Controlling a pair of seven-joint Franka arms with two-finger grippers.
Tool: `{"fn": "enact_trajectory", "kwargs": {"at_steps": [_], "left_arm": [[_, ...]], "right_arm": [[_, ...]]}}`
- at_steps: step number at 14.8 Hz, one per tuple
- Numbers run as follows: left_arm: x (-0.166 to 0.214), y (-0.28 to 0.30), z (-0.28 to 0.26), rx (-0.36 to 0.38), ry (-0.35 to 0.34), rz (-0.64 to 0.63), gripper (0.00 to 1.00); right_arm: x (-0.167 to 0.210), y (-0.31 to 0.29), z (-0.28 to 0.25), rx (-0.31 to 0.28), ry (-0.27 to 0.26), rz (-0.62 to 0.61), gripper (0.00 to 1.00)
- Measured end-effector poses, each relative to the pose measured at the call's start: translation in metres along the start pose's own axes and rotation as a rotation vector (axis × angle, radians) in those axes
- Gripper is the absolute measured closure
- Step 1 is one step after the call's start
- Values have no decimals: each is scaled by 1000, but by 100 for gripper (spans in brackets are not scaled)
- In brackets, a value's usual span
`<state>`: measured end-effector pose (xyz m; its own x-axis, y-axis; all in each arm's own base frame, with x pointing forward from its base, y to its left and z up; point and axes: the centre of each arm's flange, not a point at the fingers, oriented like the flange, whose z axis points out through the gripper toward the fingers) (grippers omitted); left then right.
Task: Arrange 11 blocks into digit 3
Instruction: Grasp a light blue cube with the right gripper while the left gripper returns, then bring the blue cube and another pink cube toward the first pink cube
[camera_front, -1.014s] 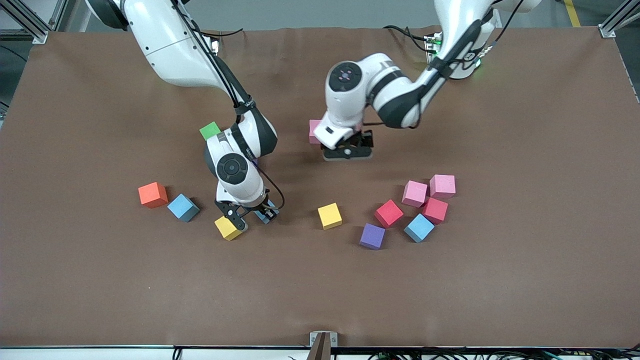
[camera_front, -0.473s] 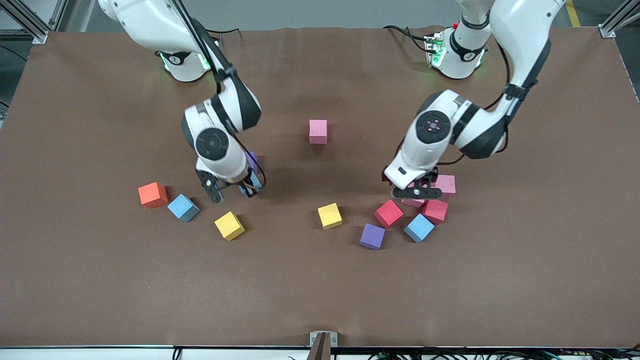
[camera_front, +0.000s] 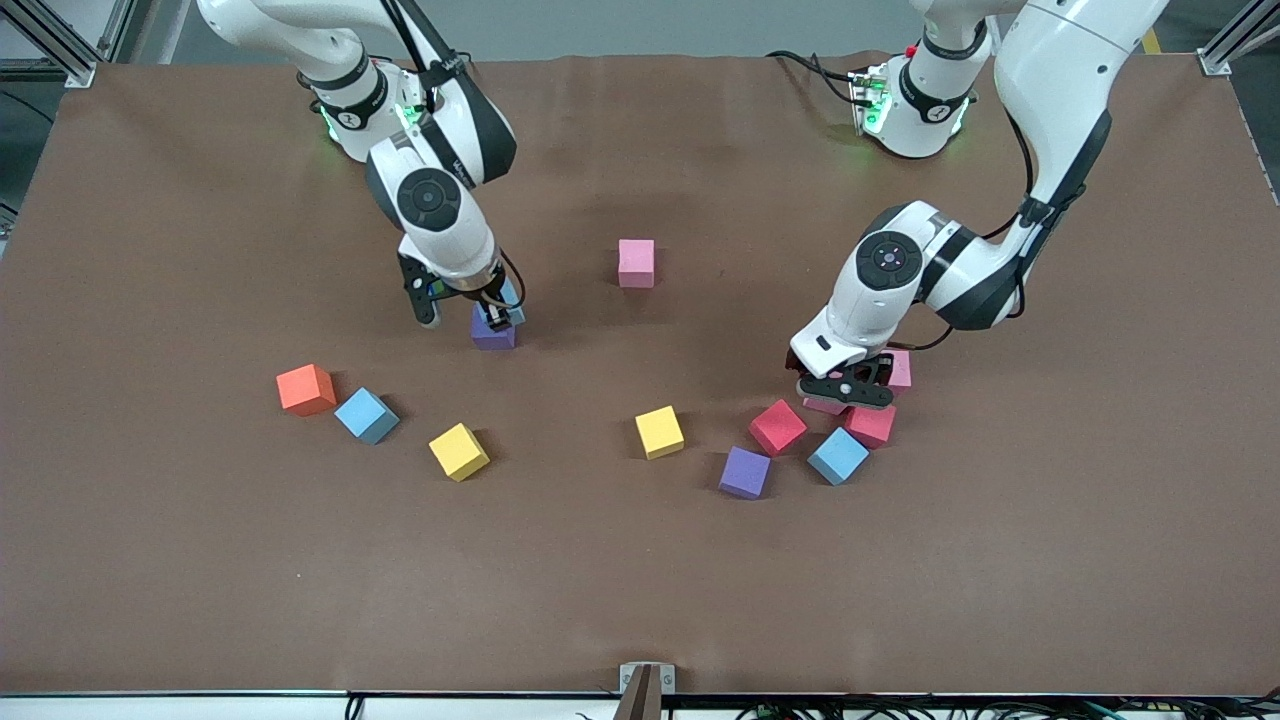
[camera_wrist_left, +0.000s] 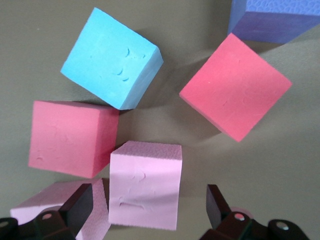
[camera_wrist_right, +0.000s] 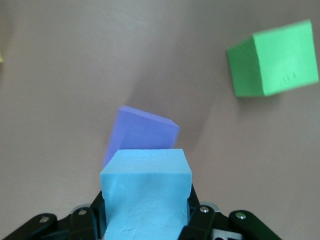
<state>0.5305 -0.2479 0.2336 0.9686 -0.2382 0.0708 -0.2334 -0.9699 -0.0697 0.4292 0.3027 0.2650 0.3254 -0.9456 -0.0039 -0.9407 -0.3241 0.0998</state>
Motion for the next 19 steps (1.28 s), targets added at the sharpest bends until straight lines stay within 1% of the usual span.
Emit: {"fn": "enact_trajectory", "kwargs": {"at_steps": [4, 6, 7, 8, 11, 12, 13, 15, 19], "left_arm": [[-2, -1, 11, 5, -2, 25, 0], [-2, 1, 15, -2, 5, 35, 3], [-2, 1, 17, -6, 4, 35, 3], [-2, 1, 19, -9, 2, 35, 7], [-2, 1, 21, -12, 2, 34, 39], [-2, 1, 20, -12, 3, 34, 43], [-2, 1, 20, -12, 3, 33, 43], [-1, 1, 19, -13, 6, 1, 48], [3, 2, 14, -21, 17, -175, 48]], "right_arm": [[-46, 16, 3, 71, -17, 85, 40], [-64, 29, 13, 77, -19, 117, 40], [-69, 33, 19, 77, -18, 131, 40], [-72, 37, 25, 77, -17, 140, 40], [-79, 40, 36, 78, -15, 156, 40], [-81, 40, 38, 82, -17, 165, 40], [-83, 41, 39, 85, -20, 172, 40], [-92, 44, 41, 85, -32, 193, 40], [-110, 51, 47, 80, -77, 242, 40]]}}
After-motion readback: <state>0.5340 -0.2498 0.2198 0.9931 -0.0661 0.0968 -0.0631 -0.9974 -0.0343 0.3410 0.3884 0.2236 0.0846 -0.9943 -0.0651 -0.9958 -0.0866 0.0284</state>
